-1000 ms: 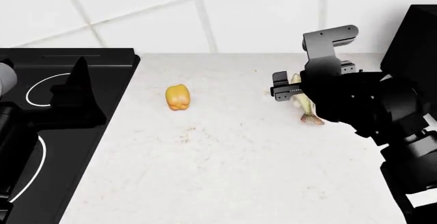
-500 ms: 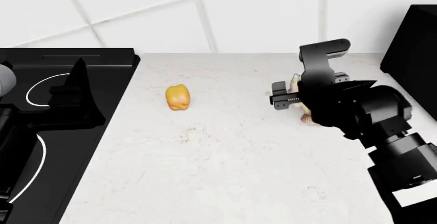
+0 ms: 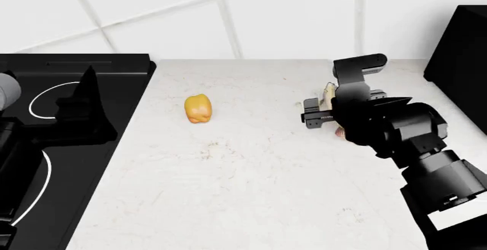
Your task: Place both pans onto different burners. Then place the bell pepper and the fish on different pans.
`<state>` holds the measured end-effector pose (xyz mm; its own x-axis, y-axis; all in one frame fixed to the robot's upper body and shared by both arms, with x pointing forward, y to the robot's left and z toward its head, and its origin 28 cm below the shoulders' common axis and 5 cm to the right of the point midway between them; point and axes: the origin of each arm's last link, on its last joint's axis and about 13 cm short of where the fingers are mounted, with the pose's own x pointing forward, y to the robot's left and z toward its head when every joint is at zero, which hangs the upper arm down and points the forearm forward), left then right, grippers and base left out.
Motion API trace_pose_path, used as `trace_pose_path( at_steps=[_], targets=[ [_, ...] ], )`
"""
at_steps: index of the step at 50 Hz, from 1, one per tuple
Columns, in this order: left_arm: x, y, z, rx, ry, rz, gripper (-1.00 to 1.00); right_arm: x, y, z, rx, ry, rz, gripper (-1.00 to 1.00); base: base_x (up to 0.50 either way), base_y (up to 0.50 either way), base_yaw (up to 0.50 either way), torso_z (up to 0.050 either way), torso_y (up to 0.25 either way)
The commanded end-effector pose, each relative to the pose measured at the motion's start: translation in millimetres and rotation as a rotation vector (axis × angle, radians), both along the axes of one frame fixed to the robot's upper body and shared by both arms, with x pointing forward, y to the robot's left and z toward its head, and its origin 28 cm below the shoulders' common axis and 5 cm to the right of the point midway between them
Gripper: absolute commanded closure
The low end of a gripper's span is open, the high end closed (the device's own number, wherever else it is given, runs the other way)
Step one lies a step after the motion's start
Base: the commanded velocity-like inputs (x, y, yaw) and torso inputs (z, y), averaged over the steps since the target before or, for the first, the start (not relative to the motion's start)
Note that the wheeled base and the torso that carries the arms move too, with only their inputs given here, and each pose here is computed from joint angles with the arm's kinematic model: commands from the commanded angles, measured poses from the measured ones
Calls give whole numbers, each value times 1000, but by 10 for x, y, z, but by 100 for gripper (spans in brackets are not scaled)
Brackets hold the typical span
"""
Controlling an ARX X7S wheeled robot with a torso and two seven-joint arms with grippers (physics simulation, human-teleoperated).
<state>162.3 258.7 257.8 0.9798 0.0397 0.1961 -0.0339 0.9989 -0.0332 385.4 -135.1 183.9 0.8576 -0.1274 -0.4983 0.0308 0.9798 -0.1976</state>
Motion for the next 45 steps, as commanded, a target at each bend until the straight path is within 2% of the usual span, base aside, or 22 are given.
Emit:
trace_pose_path(
  at_steps=[1,21,22,37,45],
  targets=[
    [3,-3,-3,0,3,2,-100,15,-11,-65,6,14,-5,-100,0,0,0,0,0],
    [12,-6,-10,0,6,4,-100,48,-30,-163,11,37,-13,-100,0,0,0,0,0],
    [12,-6,-12,-1,7,5,-100,49,-30,-166,12,38,-14,100,0,0,0,0,0],
    [10,-1,-26,-6,8,8,-100,-31,-38,-49,28,-4,-15,100,0,0,0,0,0],
    [6,1,-44,-10,13,9,-100,-226,-33,292,34,-123,4,100,0,0,0,0,0]
  ],
)
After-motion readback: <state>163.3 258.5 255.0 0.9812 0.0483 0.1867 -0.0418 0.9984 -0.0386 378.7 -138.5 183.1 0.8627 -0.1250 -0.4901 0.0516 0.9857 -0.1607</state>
